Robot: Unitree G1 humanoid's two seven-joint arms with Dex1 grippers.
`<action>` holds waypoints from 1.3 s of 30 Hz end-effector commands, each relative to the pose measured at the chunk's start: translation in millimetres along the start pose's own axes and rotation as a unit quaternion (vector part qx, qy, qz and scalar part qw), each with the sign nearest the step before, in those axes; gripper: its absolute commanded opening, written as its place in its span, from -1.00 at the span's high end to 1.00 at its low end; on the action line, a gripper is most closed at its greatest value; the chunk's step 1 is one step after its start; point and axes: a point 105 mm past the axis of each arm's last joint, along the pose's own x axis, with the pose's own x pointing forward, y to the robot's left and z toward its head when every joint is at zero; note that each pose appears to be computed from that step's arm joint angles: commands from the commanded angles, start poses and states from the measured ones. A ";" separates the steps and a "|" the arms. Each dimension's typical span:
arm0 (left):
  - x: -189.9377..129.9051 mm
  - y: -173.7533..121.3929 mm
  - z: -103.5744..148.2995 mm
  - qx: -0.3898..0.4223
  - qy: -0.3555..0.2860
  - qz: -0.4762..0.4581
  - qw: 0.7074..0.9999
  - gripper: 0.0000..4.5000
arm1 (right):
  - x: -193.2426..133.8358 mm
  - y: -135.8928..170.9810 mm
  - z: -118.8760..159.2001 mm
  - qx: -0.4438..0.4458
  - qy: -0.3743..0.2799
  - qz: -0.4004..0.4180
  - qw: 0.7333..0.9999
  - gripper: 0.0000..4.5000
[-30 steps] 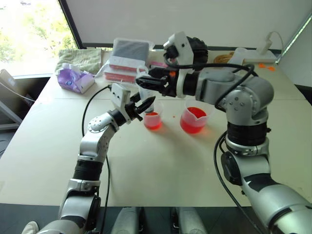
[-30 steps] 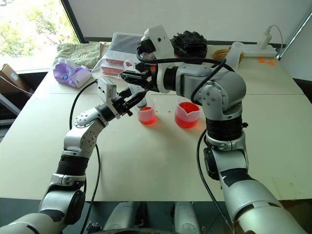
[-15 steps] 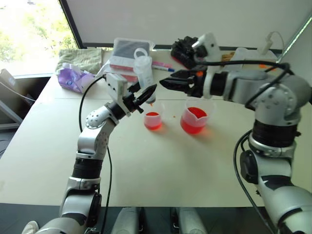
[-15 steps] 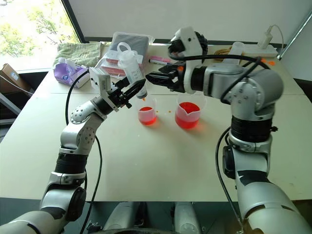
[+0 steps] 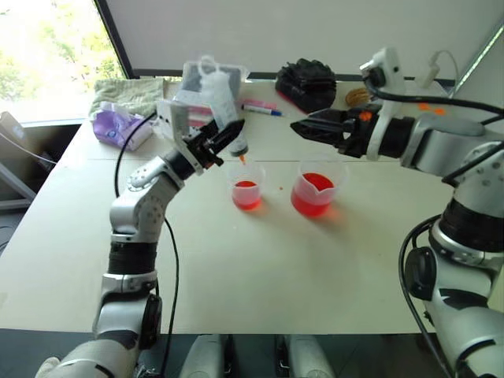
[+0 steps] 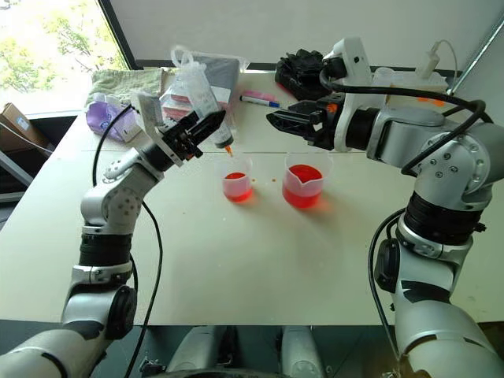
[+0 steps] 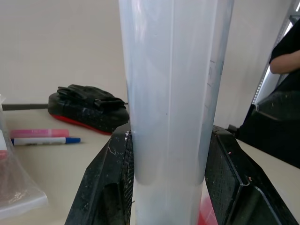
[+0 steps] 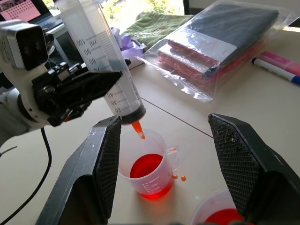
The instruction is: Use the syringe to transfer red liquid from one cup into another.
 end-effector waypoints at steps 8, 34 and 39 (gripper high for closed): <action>-33.4 44.0 19.7 -0.193 0.105 0.045 0.975 0.30 | -4.7 3.5 -3.4 0.002 -0.010 -0.003 1.000 -0.35; -57.9 60.4 -97.4 -0.312 0.445 0.172 0.822 0.30 | -8.3 3.2 -15.7 0.018 0.003 -0.029 0.999 -0.35; -58.3 61.9 -97.0 -0.310 0.448 0.170 0.821 0.30 | -10.0 3.3 -17.0 0.021 0.000 -0.037 0.999 -0.35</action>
